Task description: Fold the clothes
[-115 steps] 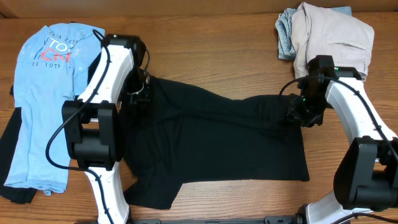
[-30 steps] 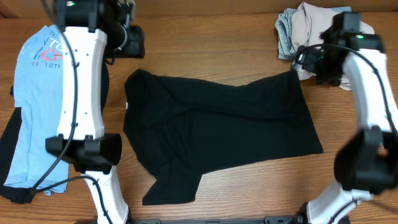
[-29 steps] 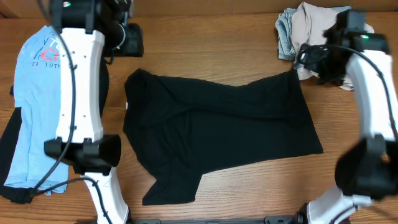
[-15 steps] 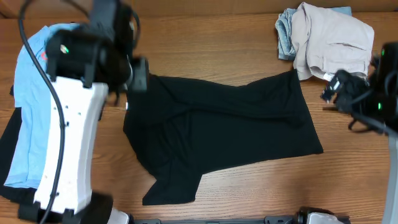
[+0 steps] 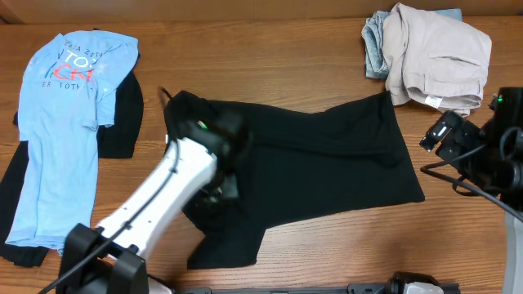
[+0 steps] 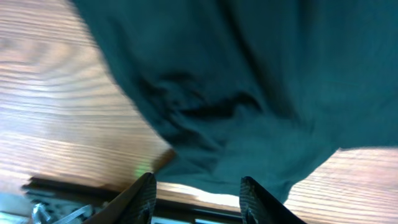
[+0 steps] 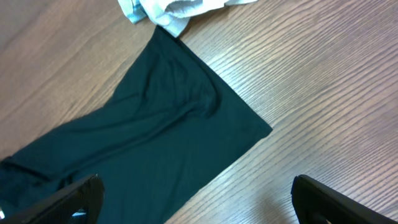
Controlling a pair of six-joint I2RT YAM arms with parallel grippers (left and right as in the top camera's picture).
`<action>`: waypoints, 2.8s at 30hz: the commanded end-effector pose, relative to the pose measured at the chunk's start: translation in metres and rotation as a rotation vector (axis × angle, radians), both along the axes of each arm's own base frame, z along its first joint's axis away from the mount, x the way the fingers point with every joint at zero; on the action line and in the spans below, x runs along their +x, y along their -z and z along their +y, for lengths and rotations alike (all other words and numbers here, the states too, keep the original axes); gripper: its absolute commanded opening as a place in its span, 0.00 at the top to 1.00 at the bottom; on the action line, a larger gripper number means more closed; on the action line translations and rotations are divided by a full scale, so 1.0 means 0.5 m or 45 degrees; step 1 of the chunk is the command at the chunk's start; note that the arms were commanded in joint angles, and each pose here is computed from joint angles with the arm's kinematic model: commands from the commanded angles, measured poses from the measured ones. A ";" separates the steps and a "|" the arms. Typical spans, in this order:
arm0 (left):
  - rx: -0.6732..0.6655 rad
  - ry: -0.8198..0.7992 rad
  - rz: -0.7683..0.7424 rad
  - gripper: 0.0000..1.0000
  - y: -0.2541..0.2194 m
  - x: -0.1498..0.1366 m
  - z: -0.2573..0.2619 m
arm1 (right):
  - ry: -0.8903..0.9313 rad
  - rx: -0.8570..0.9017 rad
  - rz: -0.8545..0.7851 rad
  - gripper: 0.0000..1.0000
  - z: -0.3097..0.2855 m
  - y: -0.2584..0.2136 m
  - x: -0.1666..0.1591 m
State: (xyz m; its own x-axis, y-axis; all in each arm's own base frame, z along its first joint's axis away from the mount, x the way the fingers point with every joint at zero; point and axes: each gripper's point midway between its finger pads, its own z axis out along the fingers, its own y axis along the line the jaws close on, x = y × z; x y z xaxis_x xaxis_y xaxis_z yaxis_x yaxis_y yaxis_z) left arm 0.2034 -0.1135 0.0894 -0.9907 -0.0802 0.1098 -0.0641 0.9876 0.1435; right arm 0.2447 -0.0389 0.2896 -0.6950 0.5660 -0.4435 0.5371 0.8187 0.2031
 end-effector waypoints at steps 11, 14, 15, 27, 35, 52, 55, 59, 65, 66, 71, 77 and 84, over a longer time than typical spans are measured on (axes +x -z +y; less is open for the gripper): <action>-0.035 0.297 -0.015 0.48 0.110 -0.171 -0.131 | -0.166 -0.005 0.068 0.00 0.016 0.024 0.009; -0.020 0.314 -0.001 0.48 0.131 -0.186 -0.120 | -0.186 -0.008 0.071 0.00 0.018 0.024 0.008; -0.013 0.313 0.010 0.48 0.137 -0.191 -0.114 | -0.186 -0.007 0.074 0.00 0.018 0.025 0.007; -0.047 0.335 0.041 0.37 0.178 -0.210 -0.098 | -0.186 -0.003 0.084 0.00 0.019 0.027 0.004; -0.106 0.240 0.138 0.21 0.201 -0.225 -0.077 | -0.186 -0.004 0.079 0.00 0.019 0.026 0.005; -0.108 0.060 0.209 0.96 0.184 -0.207 -0.049 | -0.185 -0.007 0.061 0.04 0.018 0.023 0.013; -0.063 -0.002 0.165 0.96 0.146 -0.155 -0.031 | -0.200 0.024 0.072 0.07 0.026 0.028 0.016; -0.114 0.009 0.033 0.96 0.070 -0.043 -0.029 | -0.220 0.067 0.143 0.10 0.036 0.050 0.019; -0.197 0.053 -0.268 0.96 -0.057 0.129 -0.013 | -0.266 0.147 0.369 0.11 0.063 0.117 0.015; -0.196 0.053 -0.304 0.96 -0.072 0.146 -0.007 | -0.279 0.166 0.403 0.12 0.071 0.131 0.013; -0.175 0.046 -0.390 0.96 -0.106 0.190 0.027 | -0.271 0.226 0.582 0.14 0.105 0.237 -0.027; -0.172 0.046 -0.395 0.96 -0.107 0.196 0.037 | -0.194 0.313 0.693 0.13 0.145 0.374 -0.074; -0.174 0.049 -0.399 0.96 -0.107 0.197 0.037 | -0.004 0.329 0.671 0.18 0.148 0.495 -0.090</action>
